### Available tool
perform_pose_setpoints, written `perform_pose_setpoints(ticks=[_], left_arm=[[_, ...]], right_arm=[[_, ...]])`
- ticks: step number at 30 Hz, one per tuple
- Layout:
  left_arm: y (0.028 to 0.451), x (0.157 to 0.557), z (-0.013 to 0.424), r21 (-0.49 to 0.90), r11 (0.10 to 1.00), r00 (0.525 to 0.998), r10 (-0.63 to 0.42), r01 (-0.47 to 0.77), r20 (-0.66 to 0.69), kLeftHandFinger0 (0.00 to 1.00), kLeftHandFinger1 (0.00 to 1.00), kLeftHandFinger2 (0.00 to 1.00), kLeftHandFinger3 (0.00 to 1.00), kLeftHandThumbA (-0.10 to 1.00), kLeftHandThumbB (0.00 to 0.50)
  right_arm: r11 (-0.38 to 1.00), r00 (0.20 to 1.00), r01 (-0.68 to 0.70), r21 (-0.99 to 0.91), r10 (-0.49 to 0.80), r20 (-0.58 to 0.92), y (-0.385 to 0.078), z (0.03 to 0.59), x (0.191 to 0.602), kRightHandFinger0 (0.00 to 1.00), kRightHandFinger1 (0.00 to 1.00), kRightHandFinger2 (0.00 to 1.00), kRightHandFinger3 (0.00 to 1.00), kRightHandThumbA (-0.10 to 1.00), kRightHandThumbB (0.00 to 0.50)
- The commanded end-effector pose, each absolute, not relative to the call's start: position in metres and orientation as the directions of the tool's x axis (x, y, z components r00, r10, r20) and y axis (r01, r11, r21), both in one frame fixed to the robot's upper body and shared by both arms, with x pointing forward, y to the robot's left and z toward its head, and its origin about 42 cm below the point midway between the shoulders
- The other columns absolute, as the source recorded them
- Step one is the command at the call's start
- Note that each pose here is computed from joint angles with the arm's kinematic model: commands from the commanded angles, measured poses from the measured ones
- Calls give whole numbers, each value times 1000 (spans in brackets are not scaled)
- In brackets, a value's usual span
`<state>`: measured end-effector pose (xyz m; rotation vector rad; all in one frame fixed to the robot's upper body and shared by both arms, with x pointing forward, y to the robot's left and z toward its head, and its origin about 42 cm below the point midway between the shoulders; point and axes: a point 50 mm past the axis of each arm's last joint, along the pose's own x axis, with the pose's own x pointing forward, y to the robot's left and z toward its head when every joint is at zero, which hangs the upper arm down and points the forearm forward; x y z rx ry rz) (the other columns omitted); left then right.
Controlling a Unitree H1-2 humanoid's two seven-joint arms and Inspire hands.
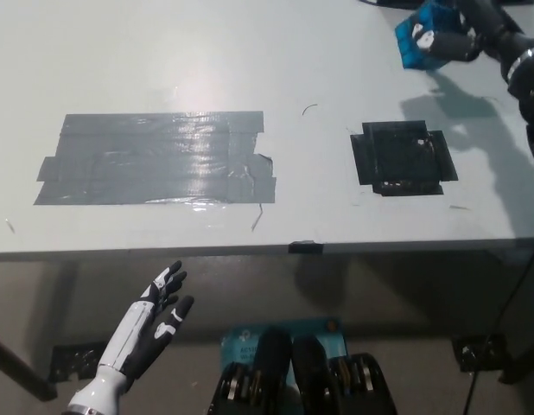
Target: A person hands a rubik's cube to the robot and rhe robot picks it up with its right hand and places it on the black spot on the desk infron tof it
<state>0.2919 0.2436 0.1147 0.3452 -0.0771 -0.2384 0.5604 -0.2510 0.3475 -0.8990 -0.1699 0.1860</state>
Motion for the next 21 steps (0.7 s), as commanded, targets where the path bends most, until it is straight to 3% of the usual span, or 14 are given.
perform_pose_setpoints(ticks=[1, 5, 7, 9, 10, 11, 12, 13, 15, 17, 19, 21], left_arm=[[245, 294, 123, 361, 907, 961, -265, 218, 84, 1000, 1000, 1000, 1000, 872, 209], [245, 295, 125, 361, 906, 960, -267, 221, 83, 1000, 1000, 1000, 1000, 875, 208], [246, 295, 126, 359, 907, 960, -267, 220, 86, 1000, 1000, 1000, 1000, 872, 206], [245, 297, 127, 350, 910, 960, -267, 220, 90, 1000, 1000, 1000, 1000, 858, 199], [245, 298, 127, 351, 910, 959, -267, 219, 92, 1000, 1000, 1000, 1000, 859, 202], [245, 299, 127, 353, 910, 959, -266, 217, 96, 1000, 1000, 1000, 1000, 859, 201], [246, 298, 127, 354, 910, 959, -265, 216, 97, 1000, 1000, 1000, 1000, 859, 200], [246, 298, 127, 356, 910, 960, -264, 214, 98, 998, 1000, 1000, 1000, 860, 200], [247, 298, 128, 359, 909, 960, -263, 212, 99, 996, 1000, 1000, 1000, 862, 197], [246, 299, 128, 358, 909, 960, -263, 212, 99, 994, 1000, 1000, 1000, 866, 194], [246, 299, 128, 356, 910, 959, -263, 211, 102, 993, 1000, 1000, 1000, 868, 194], [246, 298, 128, 356, 910, 959, -263, 211, 104, 990, 1000, 1000, 1000, 870, 197]], right_arm=[[615, 965, -58, -786, 236, 114, -252, 343, 562, 228, 747, 1000, 1000, -100, 142], [590, 969, -111, -799, 241, 43, -247, 313, 561, 204, 733, 1000, 1000, -100, 148], [583, 970, -146, -799, 244, 0, -243, 299, 561, 226, 788, 1000, 1000, -100, 154], [562, 966, -182, -807, 256, -39, -242, 291, 560, 320, 869, 1000, 1000, -100, 183], [558, 963, -200, -805, 265, -55, -242, 291, 559, 462, 993, 1000, 1000, -100, 254], [555, 958, -230, -800, 275, -85, -242, 290, 559, 683, 1000, 1000, 1000, -74, 275], [552, 956, -246, -797, 275, -105, -242, 289, 560, 736, 1000, 1000, 1000, -61, 277], [531, 950, -274, -802, 279, -140, -243, 290, 560, 1000, 1000, 1000, 1000, 48, 316], [522, 944, -298, -799, 284, -167, -245, 293, 560, 1000, 1000, 1000, 1000, 100, 337], [523, 942, -305, -796, 287, -173, -250, 300, 561, 1000, 1000, 1000, 1000, 257, 350], [495, 946, -289, -820, 277, -166, -253, 305, 562, 1000, 1000, 1000, 1000, 491, 406], [495, 952, -261, -829, 274, -136, -256, 318, 561, 1000, 1000, 1000, 1000, 592, 454]])
